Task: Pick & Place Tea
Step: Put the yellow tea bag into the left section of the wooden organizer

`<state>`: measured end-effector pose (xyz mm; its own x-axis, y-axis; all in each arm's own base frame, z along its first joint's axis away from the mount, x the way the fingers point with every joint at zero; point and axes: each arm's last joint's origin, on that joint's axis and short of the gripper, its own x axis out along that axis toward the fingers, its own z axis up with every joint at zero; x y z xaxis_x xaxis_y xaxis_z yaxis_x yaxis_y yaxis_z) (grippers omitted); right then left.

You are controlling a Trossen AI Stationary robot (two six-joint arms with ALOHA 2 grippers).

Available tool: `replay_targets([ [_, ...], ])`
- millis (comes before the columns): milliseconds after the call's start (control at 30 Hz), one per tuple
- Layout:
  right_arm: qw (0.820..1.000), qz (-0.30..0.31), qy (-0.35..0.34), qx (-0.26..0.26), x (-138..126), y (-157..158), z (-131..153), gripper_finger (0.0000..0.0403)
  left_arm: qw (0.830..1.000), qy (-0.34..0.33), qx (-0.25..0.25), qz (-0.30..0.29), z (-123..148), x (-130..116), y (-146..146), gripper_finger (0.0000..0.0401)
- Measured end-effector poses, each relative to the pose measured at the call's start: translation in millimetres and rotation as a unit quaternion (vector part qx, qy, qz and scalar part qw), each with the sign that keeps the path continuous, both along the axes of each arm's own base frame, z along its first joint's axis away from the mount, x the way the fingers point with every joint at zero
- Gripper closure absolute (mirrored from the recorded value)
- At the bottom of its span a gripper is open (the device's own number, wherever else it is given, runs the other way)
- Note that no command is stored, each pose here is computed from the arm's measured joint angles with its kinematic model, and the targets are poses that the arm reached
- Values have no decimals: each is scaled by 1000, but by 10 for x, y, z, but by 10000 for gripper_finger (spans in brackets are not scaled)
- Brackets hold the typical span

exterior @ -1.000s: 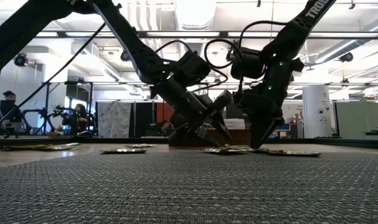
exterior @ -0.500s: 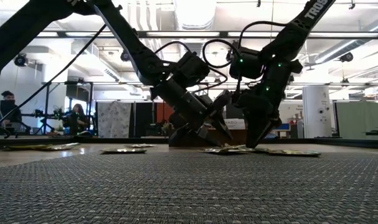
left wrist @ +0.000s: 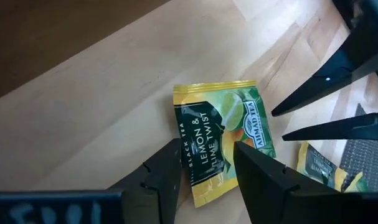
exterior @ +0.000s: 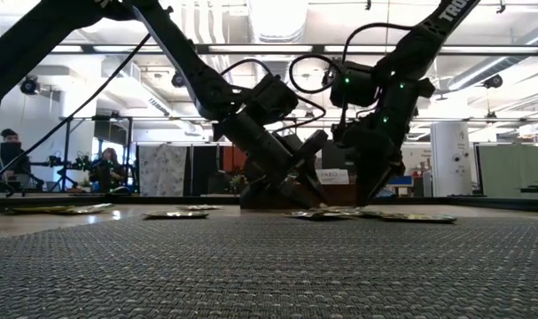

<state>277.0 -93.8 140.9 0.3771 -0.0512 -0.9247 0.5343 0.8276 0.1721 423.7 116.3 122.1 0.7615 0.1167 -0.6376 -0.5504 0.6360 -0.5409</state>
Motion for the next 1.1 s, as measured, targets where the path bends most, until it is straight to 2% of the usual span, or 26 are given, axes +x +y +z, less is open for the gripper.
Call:
replay_targets([
  [300, 1000, -2, -3, -3, 22, -33, -45, 323, 1000, 1, -2, -16, -123, 31, -22, 252],
  [833, 1000, 4, -13, -10, 81, -52, -115, 323, 1000, -3, -5, -20, -123, 35, -30, 253],
  [967, 1000, 5, -14, -10, 80, -51, -112, 323, 1000, -4, -5, -21, -112, 34, -31, 279],
  [1100, 1000, 8, -18, -9, 74, -47, -88, 323, 1000, -6, 4, -27, -54, 33, -30, 343],
])
